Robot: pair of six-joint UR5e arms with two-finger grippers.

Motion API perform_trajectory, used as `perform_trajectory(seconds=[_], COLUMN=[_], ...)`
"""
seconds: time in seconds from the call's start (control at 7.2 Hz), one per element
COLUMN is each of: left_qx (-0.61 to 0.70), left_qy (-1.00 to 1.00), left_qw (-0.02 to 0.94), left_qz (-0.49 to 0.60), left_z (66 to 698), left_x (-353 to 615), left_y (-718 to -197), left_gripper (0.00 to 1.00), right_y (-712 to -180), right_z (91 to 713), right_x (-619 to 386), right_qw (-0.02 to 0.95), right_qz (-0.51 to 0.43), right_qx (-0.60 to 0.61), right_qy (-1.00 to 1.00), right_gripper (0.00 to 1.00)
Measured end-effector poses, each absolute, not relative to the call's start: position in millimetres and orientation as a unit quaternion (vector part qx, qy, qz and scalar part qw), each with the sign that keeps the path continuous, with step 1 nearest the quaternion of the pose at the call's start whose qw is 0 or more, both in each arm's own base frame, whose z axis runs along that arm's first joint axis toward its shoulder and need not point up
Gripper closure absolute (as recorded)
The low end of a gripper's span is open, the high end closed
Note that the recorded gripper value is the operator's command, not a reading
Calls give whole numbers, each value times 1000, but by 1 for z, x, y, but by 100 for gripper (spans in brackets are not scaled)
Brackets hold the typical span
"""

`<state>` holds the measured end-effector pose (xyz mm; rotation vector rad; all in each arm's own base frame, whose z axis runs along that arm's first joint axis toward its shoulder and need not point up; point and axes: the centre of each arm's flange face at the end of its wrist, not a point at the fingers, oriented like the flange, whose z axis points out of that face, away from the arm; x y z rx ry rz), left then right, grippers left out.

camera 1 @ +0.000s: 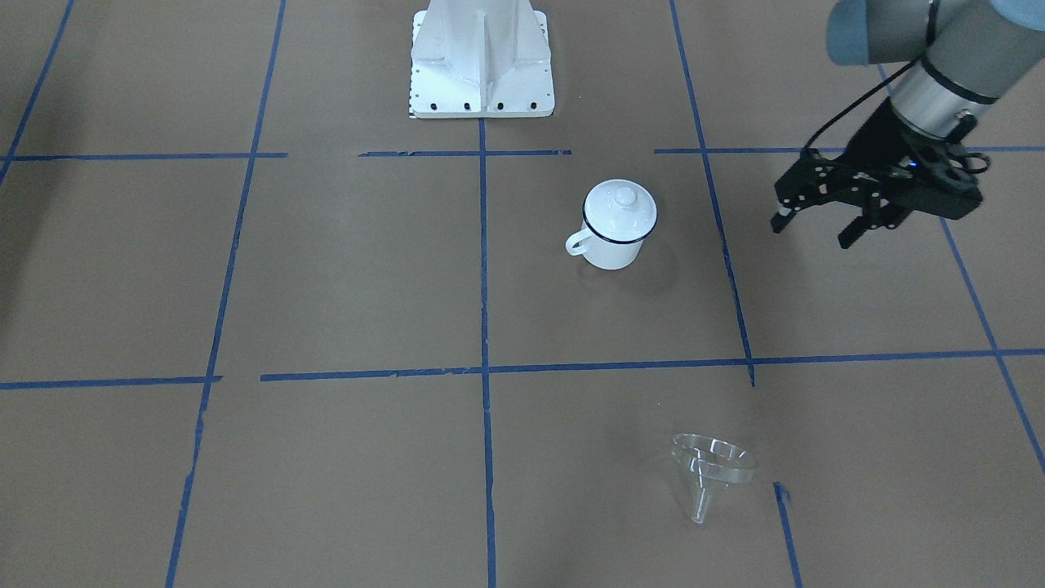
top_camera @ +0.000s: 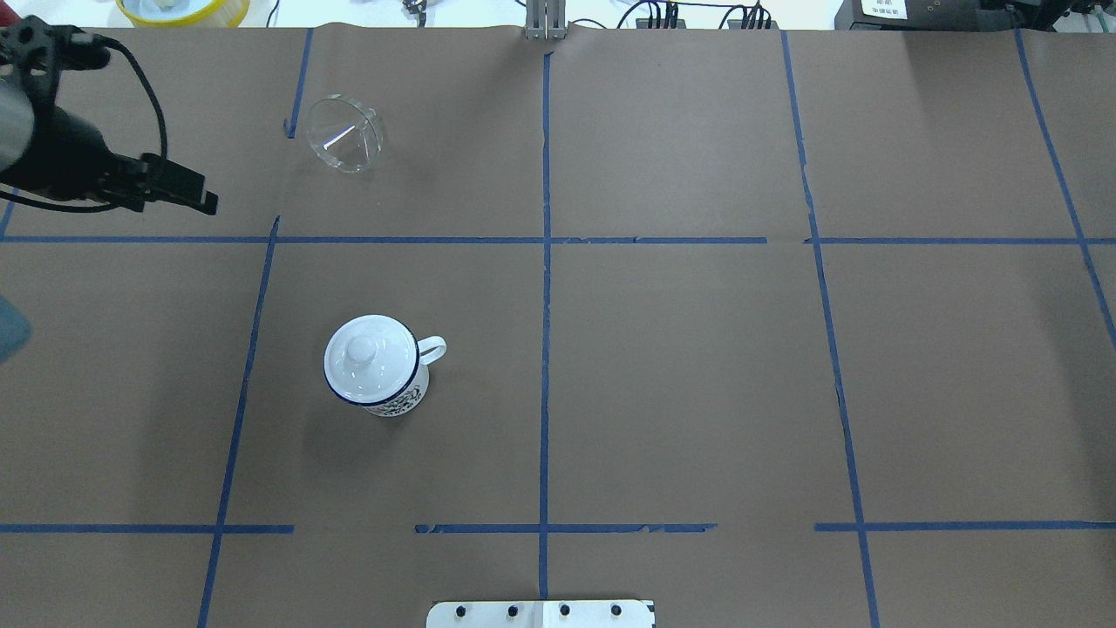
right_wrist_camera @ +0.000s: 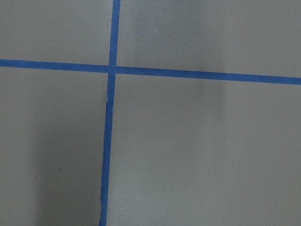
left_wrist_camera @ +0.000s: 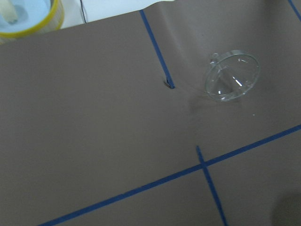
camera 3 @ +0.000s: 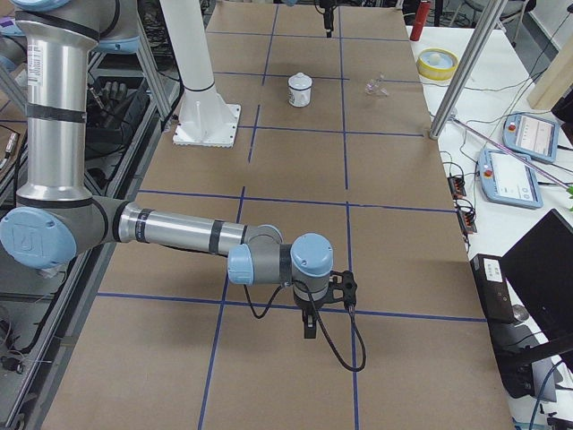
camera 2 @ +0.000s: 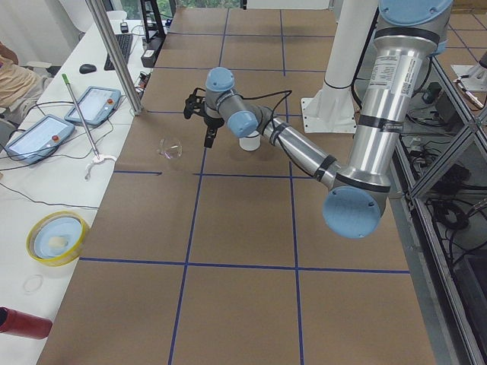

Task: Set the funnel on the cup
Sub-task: 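Move the left gripper over the white lid on the mug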

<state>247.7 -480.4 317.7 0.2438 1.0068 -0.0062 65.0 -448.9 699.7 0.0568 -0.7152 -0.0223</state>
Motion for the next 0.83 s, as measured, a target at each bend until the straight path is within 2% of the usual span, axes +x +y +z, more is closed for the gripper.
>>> perform_trajectory(seconds=[0.42,0.83], left_qx=[65,52], left_qy=[454,426], left_qw=[886,899], left_qz=[-72,-87], left_z=[245,237], left_x=[361,413], left_y=[-431,-397], left_gripper=[0,0], right_y=[-449,-449], right_z=[700,700], right_x=[65,65], right_qw=[936,936], right_qz=[-11,-11], right_qx=[28,28], right_qy=[-350,-350], right_gripper=[0,0])
